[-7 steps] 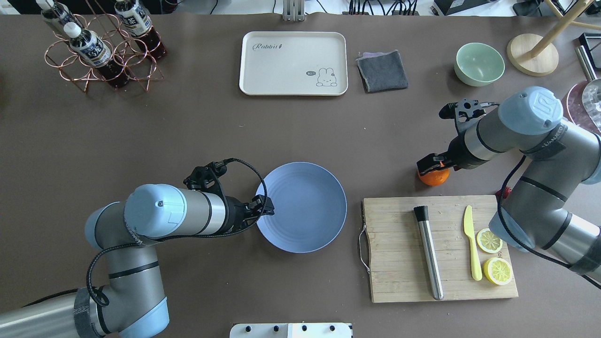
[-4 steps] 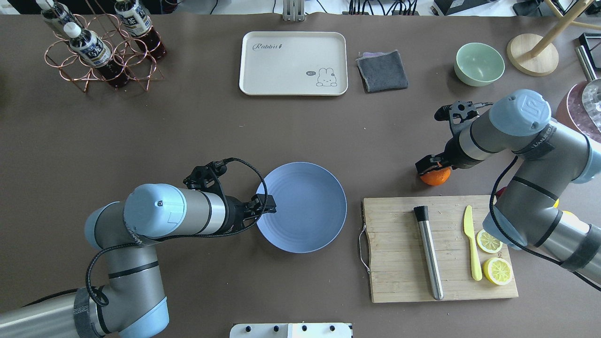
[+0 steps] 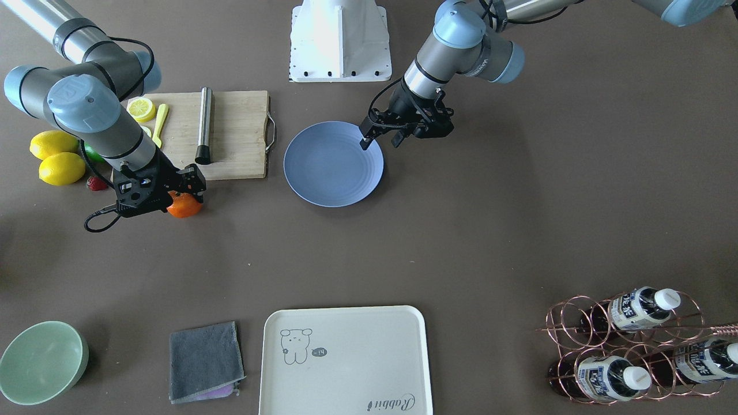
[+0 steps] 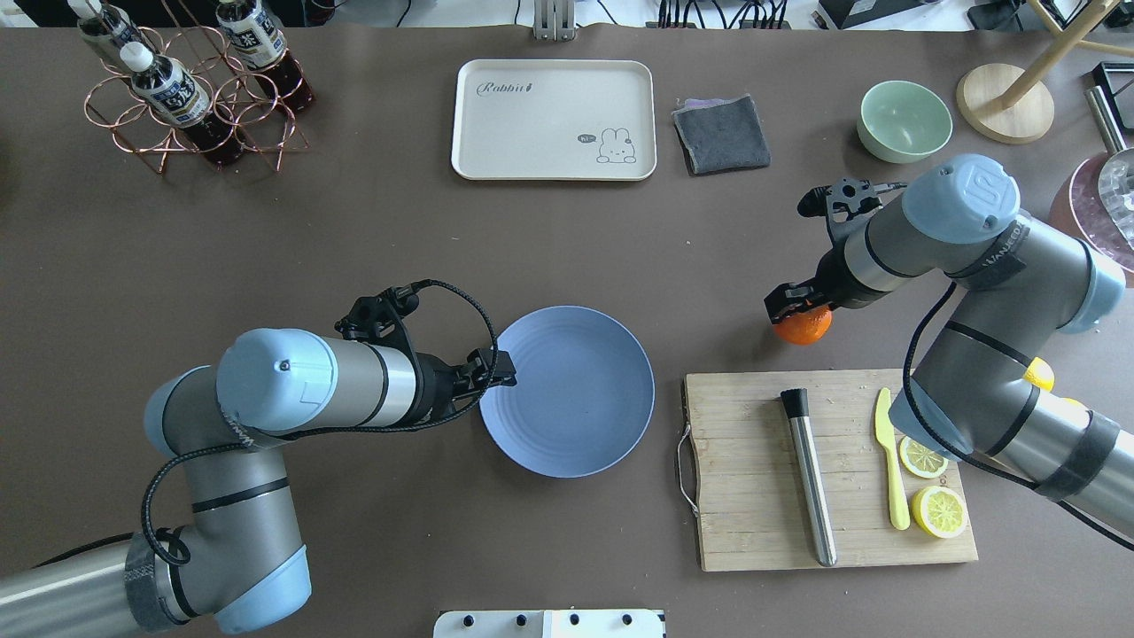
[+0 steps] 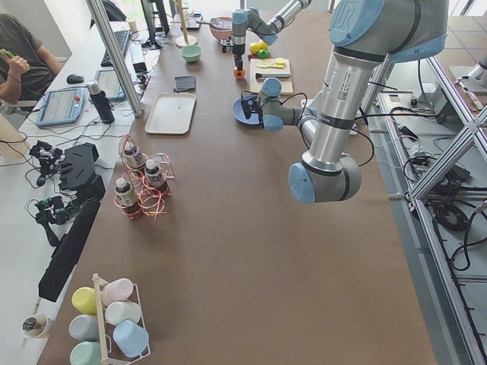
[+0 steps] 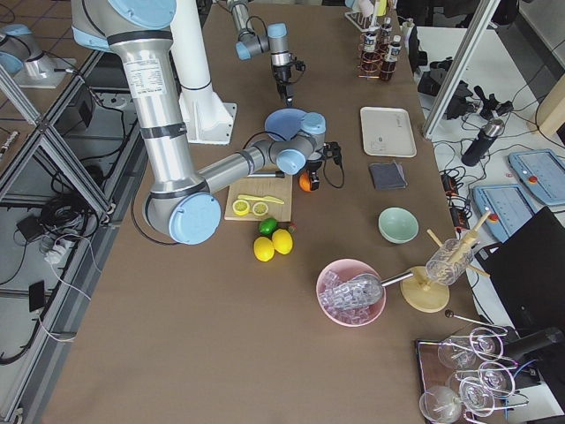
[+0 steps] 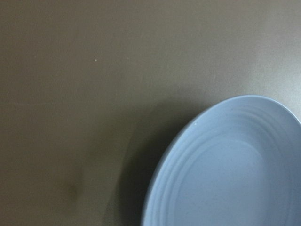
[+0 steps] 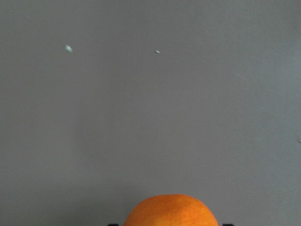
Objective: Pick orange to plate
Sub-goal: 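Carry the orange over the blue plate with the right gripper while the left gripper withdraws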
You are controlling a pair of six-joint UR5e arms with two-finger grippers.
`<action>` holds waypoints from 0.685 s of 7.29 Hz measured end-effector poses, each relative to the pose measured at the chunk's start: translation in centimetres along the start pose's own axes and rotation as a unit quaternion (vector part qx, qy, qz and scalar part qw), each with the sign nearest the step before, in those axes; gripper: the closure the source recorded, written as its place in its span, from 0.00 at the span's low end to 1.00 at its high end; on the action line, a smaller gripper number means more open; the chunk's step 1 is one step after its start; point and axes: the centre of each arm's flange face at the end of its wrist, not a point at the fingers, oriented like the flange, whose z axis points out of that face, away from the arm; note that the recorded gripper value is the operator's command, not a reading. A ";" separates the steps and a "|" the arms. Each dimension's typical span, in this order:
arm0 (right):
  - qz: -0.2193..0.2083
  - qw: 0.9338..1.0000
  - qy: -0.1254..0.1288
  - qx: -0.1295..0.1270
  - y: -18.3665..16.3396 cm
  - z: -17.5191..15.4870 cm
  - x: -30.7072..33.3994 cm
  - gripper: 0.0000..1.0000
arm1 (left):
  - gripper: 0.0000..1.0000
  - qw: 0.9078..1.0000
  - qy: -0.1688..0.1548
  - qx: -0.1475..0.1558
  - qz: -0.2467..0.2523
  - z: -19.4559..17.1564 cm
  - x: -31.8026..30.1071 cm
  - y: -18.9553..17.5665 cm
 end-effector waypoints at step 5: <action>0.092 0.996 -0.003 -0.001 -0.5 -2.0 -26.7 1.00 | 0.05 0.995 -0.087 -0.013 0.056 -10.7 -6.0 -14.1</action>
